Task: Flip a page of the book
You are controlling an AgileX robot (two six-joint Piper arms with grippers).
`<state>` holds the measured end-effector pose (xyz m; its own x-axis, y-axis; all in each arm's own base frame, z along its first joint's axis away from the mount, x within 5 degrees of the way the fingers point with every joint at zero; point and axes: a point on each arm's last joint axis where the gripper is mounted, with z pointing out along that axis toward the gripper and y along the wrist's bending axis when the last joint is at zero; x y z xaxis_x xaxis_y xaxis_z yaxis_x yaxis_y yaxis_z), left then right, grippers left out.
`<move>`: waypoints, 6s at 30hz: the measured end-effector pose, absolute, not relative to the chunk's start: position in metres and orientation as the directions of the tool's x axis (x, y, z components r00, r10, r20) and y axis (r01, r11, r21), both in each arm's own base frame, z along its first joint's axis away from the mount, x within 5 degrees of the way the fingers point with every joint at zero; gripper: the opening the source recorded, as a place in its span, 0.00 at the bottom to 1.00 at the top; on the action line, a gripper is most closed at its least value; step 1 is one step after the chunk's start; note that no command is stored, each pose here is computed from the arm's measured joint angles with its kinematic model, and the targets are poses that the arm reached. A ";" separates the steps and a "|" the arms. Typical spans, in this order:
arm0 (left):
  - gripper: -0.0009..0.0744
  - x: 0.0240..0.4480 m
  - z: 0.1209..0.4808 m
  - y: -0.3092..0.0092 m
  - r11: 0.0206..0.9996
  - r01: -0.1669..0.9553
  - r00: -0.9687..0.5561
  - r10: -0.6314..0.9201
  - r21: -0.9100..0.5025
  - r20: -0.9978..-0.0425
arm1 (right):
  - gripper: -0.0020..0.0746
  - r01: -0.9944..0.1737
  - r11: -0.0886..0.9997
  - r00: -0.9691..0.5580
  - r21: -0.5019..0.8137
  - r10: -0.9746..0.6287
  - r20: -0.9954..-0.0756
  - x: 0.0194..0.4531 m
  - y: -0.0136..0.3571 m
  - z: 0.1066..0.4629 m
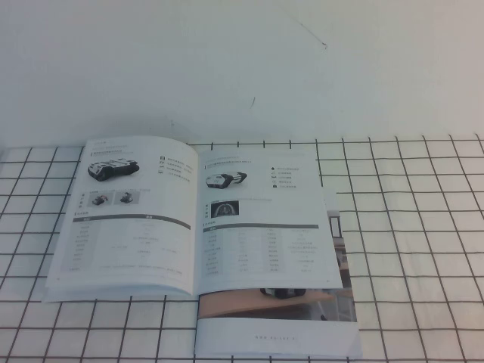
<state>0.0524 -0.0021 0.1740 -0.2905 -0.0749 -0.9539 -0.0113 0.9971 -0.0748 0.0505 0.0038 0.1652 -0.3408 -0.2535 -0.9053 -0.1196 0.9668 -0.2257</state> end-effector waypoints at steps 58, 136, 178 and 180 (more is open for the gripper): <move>0.01 0.054 0.177 0.000 0.999 -0.006 -0.237 0.037 0.040 -0.971 | 0.02 -0.117 0.968 -0.335 -0.223 -0.249 -0.909 0.051 0.004 0.166; 0.01 0.074 0.400 0.003 0.936 -0.081 -0.149 -0.350 -0.342 -0.925 | 0.02 0.104 0.990 -0.091 0.098 0.107 -0.990 0.073 -0.008 0.445; 0.01 0.285 0.247 -0.066 0.863 0.378 -0.750 0.074 -0.334 -0.658 | 0.02 -0.561 0.715 -0.765 0.418 -0.254 -0.592 0.268 0.075 0.289; 0.01 0.294 0.243 -0.071 0.846 0.402 -0.760 0.093 -0.352 -0.644 | 0.02 -0.577 0.701 -0.767 0.419 -0.289 -0.573 0.275 0.089 0.275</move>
